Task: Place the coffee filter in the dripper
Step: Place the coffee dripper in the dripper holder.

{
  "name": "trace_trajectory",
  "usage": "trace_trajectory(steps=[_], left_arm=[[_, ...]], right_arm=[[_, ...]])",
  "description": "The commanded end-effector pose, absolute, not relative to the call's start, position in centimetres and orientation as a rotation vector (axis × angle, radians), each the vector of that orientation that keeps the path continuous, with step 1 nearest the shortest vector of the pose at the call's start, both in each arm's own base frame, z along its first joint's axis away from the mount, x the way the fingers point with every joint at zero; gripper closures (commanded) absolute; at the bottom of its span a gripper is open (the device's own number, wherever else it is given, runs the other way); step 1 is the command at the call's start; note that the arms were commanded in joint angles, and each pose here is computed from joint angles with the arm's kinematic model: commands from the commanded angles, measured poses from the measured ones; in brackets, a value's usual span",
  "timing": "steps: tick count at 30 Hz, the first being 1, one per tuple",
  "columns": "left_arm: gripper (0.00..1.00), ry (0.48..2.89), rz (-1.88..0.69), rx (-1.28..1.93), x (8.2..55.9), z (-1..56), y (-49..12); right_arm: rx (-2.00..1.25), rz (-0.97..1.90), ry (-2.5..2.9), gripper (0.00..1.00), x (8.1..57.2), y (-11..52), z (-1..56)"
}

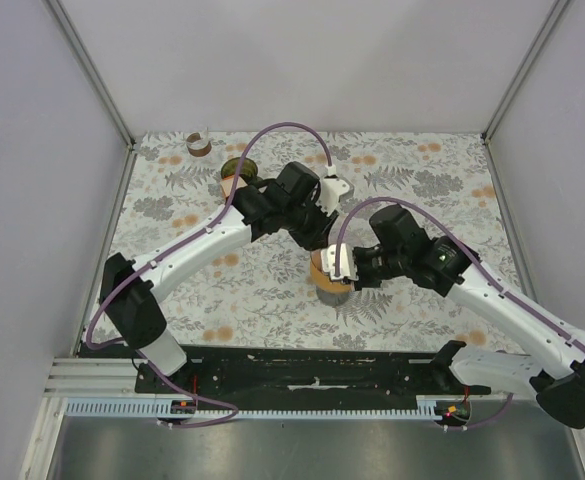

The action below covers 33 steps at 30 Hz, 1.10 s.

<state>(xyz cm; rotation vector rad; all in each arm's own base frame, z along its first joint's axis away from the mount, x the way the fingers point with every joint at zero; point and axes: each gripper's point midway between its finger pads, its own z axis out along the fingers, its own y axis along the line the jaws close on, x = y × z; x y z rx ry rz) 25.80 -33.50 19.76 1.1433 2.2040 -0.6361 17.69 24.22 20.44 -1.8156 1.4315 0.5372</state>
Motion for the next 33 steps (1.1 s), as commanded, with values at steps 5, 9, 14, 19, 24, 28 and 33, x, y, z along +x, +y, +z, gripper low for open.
trace_trajectory(steps=[5,9,14,19,24,28,33], left_arm=[[0.9,2.186,-0.604,1.147,26.7,20.0,-33.3],[0.95,2.235,-0.602,1.124,27.8,18.9,-32.6],[0.98,2.263,-0.578,1.11,28.7,17.5,-31.9],[0.98,2.274,-0.571,1.132,28.4,15.6,-31.6],[0.98,2.303,-0.548,1.156,28.1,12.5,-31.0],[0.98,2.339,-0.539,1.18,27.6,10.6,-30.6],[0.98,2.302,-0.533,1.173,28.1,11.8,-30.8]], right_arm=[[-1.912,0.535,1.473,0.92,17.3,23.6,17.8],[-1.921,0.536,1.503,0.97,18.0,23.8,17.3],[-1.932,0.584,1.519,1.0,18.1,23.8,16.6],[-1.932,0.635,1.58,1.0,18.2,23.6,15.0],[-1.956,0.684,1.639,1.0,17.9,23.5,13.0],[-1.976,0.715,1.658,1.0,17.1,23.1,12.0],[-1.988,0.76,1.678,1.0,16.6,23.1,11.5]])
